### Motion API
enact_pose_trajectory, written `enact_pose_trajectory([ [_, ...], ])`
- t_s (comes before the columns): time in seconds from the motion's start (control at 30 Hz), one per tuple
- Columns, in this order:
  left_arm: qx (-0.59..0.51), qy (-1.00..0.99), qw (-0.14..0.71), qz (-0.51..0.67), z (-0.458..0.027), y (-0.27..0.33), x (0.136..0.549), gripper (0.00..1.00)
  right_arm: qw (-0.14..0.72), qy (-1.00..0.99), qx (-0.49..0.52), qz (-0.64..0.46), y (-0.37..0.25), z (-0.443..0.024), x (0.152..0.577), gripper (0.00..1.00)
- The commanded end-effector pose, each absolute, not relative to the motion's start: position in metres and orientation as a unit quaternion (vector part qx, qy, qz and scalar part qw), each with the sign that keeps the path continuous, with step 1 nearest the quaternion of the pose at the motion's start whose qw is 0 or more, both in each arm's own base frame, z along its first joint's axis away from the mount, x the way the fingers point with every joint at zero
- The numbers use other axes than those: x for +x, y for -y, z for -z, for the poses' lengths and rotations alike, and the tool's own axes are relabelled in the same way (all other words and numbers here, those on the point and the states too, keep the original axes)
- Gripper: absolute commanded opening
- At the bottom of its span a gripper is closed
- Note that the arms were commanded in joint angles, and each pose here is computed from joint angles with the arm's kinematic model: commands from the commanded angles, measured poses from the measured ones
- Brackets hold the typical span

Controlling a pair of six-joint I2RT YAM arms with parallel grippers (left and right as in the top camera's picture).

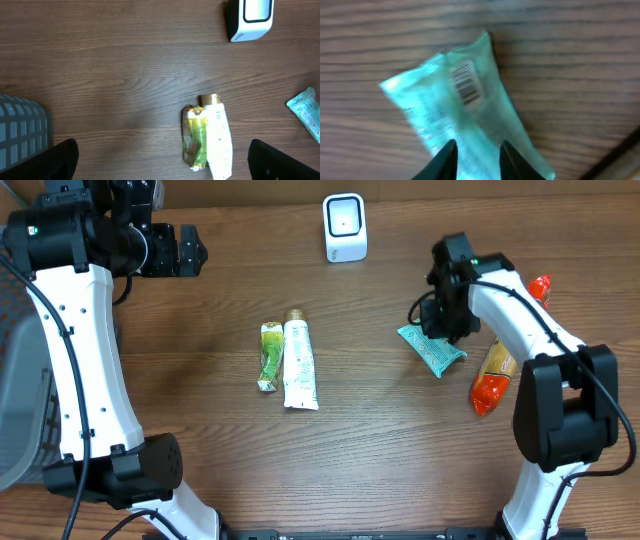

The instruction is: Scan the item barcode

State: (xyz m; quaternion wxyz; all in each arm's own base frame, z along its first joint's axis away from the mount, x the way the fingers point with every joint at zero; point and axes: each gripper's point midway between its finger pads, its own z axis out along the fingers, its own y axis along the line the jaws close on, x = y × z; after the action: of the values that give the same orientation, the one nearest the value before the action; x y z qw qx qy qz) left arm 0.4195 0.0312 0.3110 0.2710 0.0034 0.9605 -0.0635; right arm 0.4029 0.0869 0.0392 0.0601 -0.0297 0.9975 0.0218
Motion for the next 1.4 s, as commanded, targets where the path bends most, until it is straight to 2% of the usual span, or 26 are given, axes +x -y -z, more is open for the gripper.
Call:
enact_pose_trajectory([
  [0.0,0.014,-0.958,0.279,0.060,-0.317,-0.030,0.418,1.00,0.059,-0.997,-0.035,-0.045,-0.092,-0.021,0.394,0.27],
  [0.2,0.014,-0.958,0.279,0.060,-0.317,-0.030,0.418,1.00,0.046,-0.993,-0.044,-0.097,-0.107,0.016,0.370,0.21],
  [0.23,0.014,-0.958,0.279,0.060,-0.317,-0.030,0.418,1.00,0.045,-0.993,-0.043,-0.096,-0.106,0.022,0.366,0.17],
  [0.27,0.014,-0.958,0.279,0.060,-0.317,-0.030,0.418,1.00,0.045,-0.993,-0.042,-0.096,-0.105,0.026,0.363,0.07],
  [0.3,0.014,-0.958,0.279,0.060,-0.317,-0.030,0.418,1.00,0.045,-0.994,-0.036,-0.096,-0.104,0.029,0.362,0.04],
  [0.43,0.014,-0.958,0.279,0.060,-0.317,-0.030,0.418,0.99,0.053,-0.993,-0.028,-0.099,-0.105,0.023,0.368,0.04],
  [0.5,0.014,-0.958,0.279,0.060,-0.317,-0.030,0.418,1.00,0.058,-0.991,-0.027,-0.114,-0.109,0.006,0.377,0.07],
  [0.63,0.014,-0.958,0.279,0.060,-0.317,-0.030,0.418,0.99,0.074,-0.988,-0.021,-0.135,-0.111,-0.044,0.397,0.20],
  [0.77,0.014,-0.958,0.279,0.060,-0.317,-0.030,0.418,1.00,0.080,-0.988,-0.005,-0.129,-0.098,-0.092,0.406,0.23],
  [0.8,0.014,-0.958,0.279,0.060,-0.317,-0.030,0.418,1.00,0.078,-0.989,-0.001,-0.127,-0.094,-0.097,0.406,0.27],
  [0.9,0.014,-0.958,0.279,0.060,-0.317,-0.030,0.418,1.00,0.053,-0.991,0.016,-0.123,-0.081,-0.090,0.396,0.40],
  [1.1,0.014,-0.958,0.279,0.060,-0.317,-0.030,0.418,0.99,-0.043,-0.985,0.014,-0.164,-0.089,-0.049,0.342,0.64],
  [1.2,0.014,-0.958,0.279,0.060,-0.317,-0.030,0.418,0.99,-0.064,-0.980,0.006,-0.191,-0.097,-0.035,0.326,0.71],
  [1.37,0.014,-0.958,0.279,0.060,-0.317,-0.030,0.418,0.99,-0.061,-0.978,0.006,-0.201,-0.099,-0.016,0.319,0.75],
])
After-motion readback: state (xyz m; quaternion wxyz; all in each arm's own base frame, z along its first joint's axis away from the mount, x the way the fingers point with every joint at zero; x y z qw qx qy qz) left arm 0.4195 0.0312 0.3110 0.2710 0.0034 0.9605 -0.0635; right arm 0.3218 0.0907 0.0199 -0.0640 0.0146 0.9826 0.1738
